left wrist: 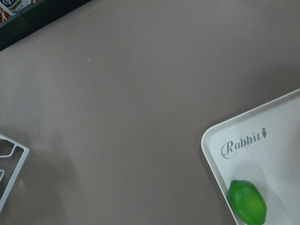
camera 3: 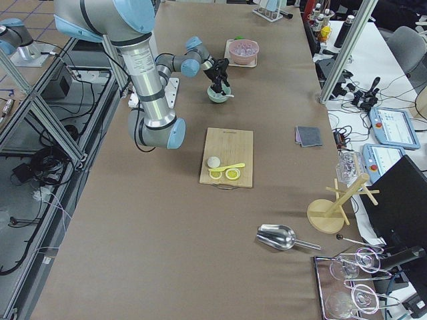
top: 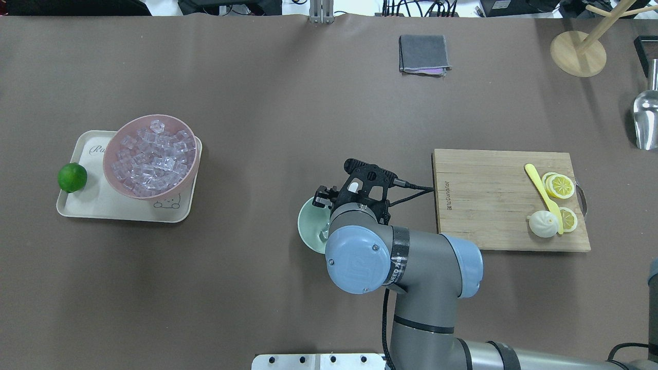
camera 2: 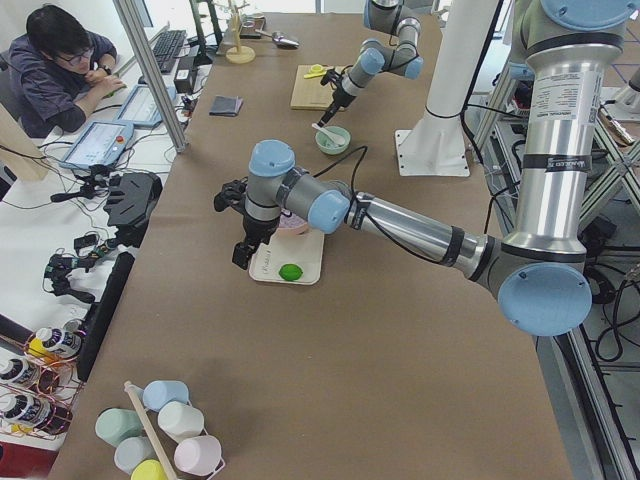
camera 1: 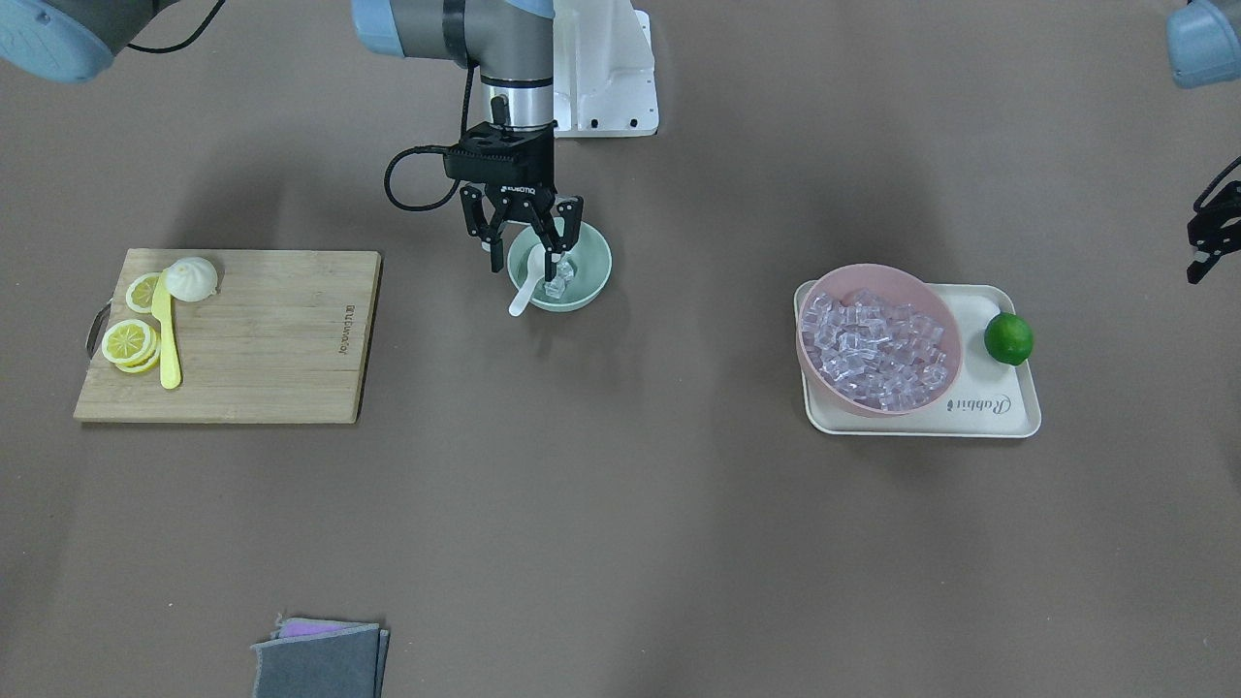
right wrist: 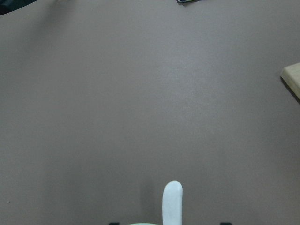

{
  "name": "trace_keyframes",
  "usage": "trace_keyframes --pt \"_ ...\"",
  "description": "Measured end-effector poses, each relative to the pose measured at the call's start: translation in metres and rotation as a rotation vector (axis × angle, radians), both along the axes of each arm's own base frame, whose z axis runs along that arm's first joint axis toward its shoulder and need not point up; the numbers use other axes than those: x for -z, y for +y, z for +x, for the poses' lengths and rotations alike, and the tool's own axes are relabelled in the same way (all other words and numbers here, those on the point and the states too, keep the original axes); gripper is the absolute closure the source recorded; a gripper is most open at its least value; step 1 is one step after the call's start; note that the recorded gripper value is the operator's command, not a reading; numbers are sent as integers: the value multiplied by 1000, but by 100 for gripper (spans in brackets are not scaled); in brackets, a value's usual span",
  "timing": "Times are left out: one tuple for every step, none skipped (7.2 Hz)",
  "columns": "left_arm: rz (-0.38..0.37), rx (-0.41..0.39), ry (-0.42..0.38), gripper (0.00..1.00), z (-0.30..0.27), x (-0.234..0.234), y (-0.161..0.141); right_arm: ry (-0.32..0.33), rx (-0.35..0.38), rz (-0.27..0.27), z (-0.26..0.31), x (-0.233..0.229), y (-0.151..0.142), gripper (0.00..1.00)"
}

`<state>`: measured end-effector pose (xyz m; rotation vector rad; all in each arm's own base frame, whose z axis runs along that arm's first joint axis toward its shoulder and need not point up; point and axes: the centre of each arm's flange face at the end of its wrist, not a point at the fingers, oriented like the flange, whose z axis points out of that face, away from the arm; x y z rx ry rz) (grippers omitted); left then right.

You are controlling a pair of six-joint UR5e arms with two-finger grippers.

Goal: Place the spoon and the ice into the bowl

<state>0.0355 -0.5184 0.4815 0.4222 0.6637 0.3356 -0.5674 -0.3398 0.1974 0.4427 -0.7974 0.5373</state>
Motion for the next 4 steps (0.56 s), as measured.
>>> trace_keyframes --pt "1 -1 -1 0 0 0 -1 12 37 12 14 5 -13 0" --pt "1 -1 -1 0 0 0 -1 27 98 17 35 7 -34 0" --pt "-5 2 -1 0 -1 0 -1 53 177 24 63 4 -61 0" --pt "-35 4 9 1 -5 -1 -1 83 257 31 95 -6 -90 0"
